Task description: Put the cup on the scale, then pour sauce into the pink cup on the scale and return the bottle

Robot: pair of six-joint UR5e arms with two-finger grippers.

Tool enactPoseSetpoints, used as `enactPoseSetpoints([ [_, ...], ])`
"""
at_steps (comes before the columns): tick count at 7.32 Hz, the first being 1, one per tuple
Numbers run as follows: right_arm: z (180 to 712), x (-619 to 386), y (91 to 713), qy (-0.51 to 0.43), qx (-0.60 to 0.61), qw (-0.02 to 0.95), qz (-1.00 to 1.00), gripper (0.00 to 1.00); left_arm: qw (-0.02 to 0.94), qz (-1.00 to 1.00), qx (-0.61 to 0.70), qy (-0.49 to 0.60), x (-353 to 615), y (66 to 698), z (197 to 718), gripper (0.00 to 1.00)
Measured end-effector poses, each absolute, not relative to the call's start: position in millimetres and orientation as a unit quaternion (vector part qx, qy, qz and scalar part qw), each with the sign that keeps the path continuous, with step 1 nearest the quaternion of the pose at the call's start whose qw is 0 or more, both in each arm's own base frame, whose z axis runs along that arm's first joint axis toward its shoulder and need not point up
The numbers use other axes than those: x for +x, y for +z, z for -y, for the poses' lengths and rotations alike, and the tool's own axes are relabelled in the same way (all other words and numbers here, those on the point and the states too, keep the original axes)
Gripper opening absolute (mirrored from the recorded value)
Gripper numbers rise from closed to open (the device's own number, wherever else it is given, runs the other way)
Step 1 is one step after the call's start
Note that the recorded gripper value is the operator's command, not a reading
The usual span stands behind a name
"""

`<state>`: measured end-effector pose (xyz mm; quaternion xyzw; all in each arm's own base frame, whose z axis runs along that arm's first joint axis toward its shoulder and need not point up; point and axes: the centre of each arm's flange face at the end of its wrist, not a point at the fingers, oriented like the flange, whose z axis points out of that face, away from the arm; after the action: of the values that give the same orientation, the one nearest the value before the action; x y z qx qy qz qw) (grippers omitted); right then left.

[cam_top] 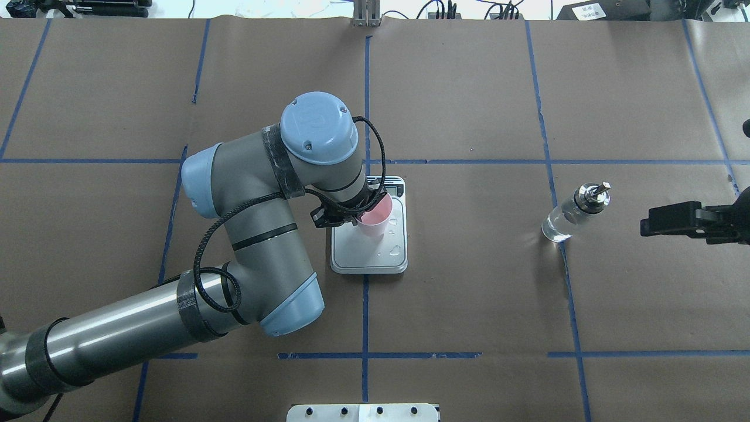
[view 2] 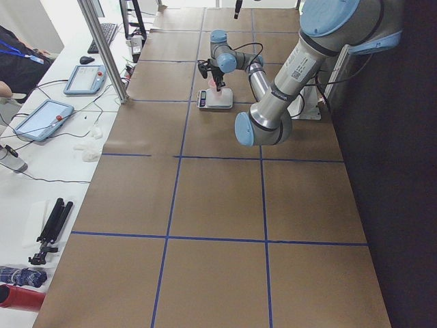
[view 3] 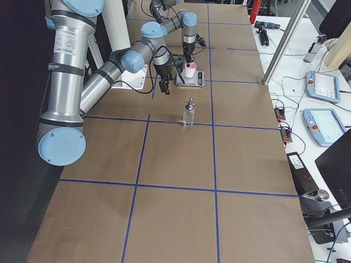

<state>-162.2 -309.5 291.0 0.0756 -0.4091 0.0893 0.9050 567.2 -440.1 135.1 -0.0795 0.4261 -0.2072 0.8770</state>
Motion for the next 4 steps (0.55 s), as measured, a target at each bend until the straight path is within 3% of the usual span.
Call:
enactPoseSetpoints([
  [4,295.3,-192.7,296.1,0.097,0.099,0.913,0.384,1.00,0.879,-0.423,-0.079,-0.206,566.9,141.3,439.7,0.00],
])
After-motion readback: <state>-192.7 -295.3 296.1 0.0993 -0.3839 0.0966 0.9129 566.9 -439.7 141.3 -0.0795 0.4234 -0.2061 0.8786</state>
